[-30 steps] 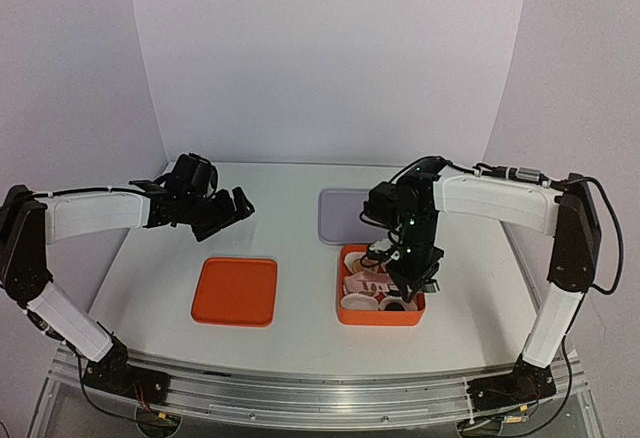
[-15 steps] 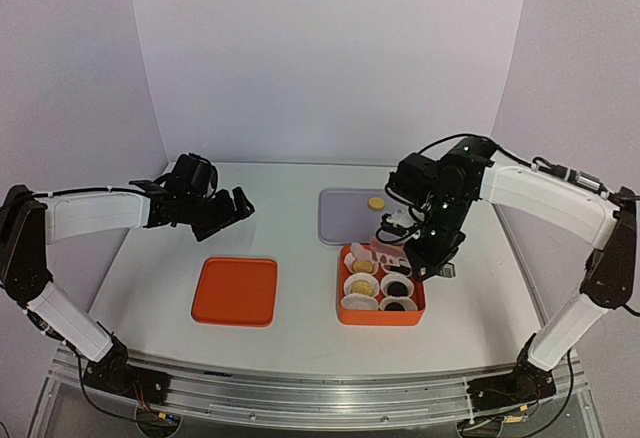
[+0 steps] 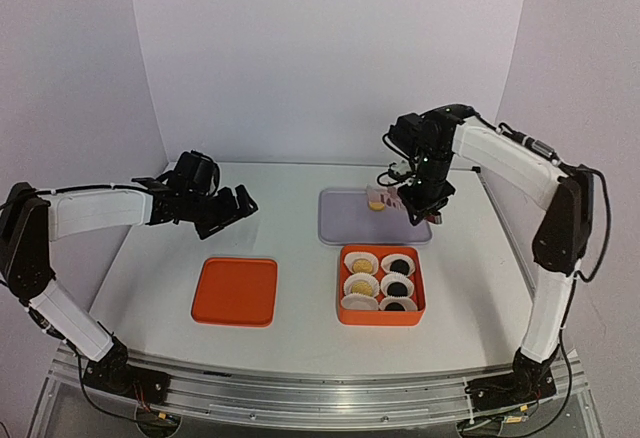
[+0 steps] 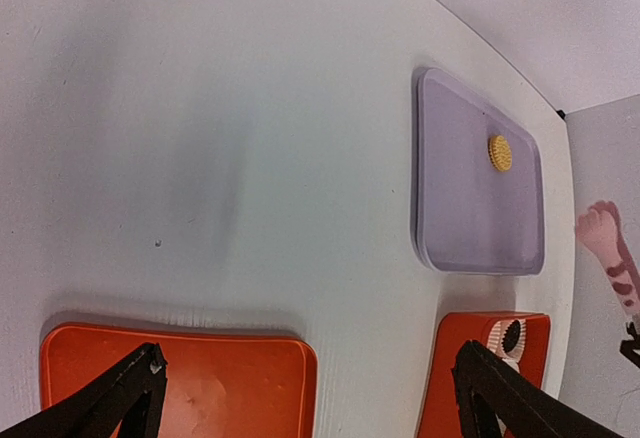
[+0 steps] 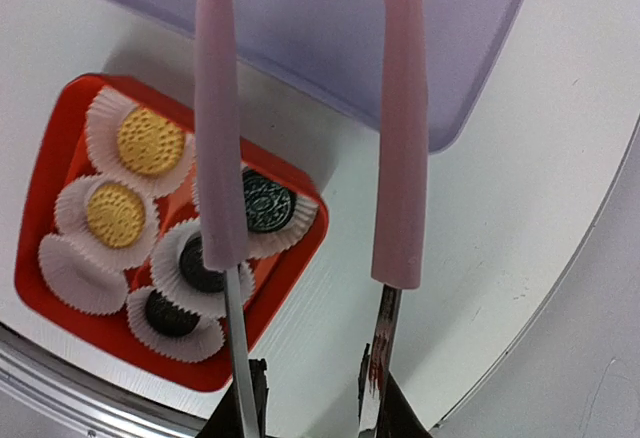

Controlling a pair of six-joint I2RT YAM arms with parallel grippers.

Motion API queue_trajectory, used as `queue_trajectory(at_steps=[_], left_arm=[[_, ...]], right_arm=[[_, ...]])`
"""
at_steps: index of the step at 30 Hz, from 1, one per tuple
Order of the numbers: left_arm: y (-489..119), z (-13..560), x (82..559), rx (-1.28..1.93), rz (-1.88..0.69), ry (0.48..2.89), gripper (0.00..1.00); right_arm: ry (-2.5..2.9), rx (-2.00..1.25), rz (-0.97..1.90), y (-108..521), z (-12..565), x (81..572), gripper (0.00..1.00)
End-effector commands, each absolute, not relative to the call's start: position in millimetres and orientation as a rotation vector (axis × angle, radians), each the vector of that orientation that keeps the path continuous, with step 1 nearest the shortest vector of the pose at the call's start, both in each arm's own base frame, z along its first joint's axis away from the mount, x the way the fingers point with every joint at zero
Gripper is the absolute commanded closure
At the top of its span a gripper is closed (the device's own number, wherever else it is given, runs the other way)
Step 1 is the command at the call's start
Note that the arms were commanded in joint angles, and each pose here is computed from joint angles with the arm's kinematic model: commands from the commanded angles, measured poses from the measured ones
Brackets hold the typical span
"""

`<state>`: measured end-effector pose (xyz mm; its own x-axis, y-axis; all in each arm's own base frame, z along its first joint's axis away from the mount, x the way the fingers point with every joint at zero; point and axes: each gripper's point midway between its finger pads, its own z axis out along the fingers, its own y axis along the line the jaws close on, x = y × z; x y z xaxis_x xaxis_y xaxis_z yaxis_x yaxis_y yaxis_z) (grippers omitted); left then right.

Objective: Pack the cookies

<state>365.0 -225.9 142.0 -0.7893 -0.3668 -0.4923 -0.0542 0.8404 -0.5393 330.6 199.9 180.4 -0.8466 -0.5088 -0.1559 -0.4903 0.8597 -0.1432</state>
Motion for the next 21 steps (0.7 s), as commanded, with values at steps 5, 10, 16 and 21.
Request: queue_trajectory(at_steps=[5,10,16,21], left_arm=[[-232,160,379,-0.296,-0.704,2.370,0.00],[-232,158,380,-0.298,-0.697,2.371,0.00],[-232,160,381,-0.294,-0.696,2.367,0.00],[-232,159,381,-0.294,-0.695,2.368,0.00]], right_arm=[[3.033,-0.828,-0.328,169,134,361,0.71],[3.063,-0.861,-0.369,167,113,369,0.71],[3.090,-0.836,-0.430,163,96,377,0.70],[3.107,-0.799,-0.429,163,86,384,0.69]])
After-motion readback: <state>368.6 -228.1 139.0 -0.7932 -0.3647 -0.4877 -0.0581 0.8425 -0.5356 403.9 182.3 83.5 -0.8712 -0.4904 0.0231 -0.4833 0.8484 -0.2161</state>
